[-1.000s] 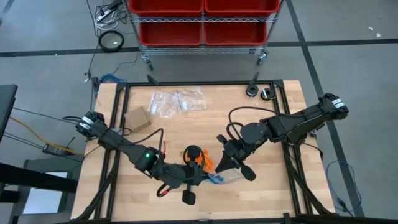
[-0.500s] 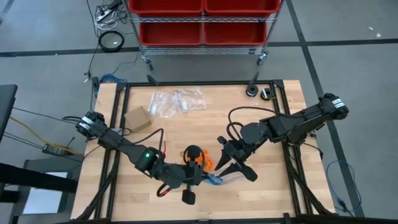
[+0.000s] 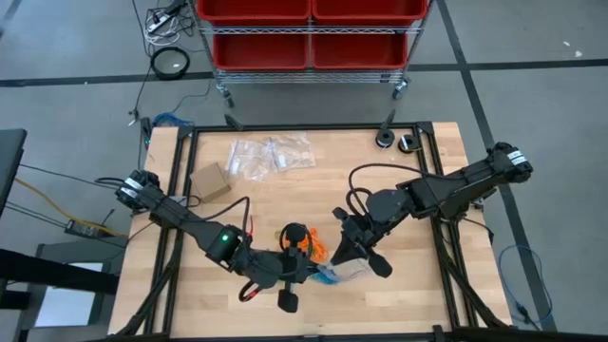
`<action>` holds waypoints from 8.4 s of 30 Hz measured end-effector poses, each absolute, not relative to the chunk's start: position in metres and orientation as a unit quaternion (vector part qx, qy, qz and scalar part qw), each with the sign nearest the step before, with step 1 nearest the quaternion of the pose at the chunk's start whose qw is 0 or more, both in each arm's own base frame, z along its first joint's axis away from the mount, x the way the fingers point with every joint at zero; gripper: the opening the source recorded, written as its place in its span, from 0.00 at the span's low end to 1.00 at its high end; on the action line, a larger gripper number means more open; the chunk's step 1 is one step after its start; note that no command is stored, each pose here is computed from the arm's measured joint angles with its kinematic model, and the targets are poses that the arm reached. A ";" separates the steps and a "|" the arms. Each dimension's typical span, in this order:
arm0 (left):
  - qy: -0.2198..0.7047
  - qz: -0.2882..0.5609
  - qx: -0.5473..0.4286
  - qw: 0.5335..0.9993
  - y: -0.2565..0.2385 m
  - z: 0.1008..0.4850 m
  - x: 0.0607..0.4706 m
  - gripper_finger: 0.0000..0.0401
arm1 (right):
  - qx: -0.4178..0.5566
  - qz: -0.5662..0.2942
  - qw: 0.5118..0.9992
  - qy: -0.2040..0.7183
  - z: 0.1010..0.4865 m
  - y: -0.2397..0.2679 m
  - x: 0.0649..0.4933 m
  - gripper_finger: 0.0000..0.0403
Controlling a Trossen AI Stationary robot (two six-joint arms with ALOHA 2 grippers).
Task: Sort rubber bands
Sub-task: Close the transparent zip bag
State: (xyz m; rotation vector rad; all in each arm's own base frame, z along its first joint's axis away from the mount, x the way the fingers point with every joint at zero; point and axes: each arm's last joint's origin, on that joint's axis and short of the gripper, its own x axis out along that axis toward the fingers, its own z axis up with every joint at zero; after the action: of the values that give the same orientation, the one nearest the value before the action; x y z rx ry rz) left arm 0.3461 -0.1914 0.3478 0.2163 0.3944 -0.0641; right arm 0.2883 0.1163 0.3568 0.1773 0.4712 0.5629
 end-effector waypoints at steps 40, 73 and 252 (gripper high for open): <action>0.208 -0.041 0.088 0.973 -0.198 0.346 0.341 0.00 | -0.045 0.167 0.968 0.183 0.361 0.134 0.279 0.00; 0.194 0.083 0.003 0.977 -0.174 0.346 0.351 0.00 | -0.103 0.152 0.974 0.133 0.376 0.156 0.254 0.10; 0.234 0.160 0.252 0.925 -0.216 0.321 0.322 0.00 | 0.142 0.150 0.970 0.126 0.379 0.132 0.296 0.01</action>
State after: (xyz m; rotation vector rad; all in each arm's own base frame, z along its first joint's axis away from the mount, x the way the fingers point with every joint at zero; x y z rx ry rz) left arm 0.3218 -0.2165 0.3209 0.5171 0.4810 0.3284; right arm 0.2959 0.1316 0.3786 0.2868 0.2535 0.3037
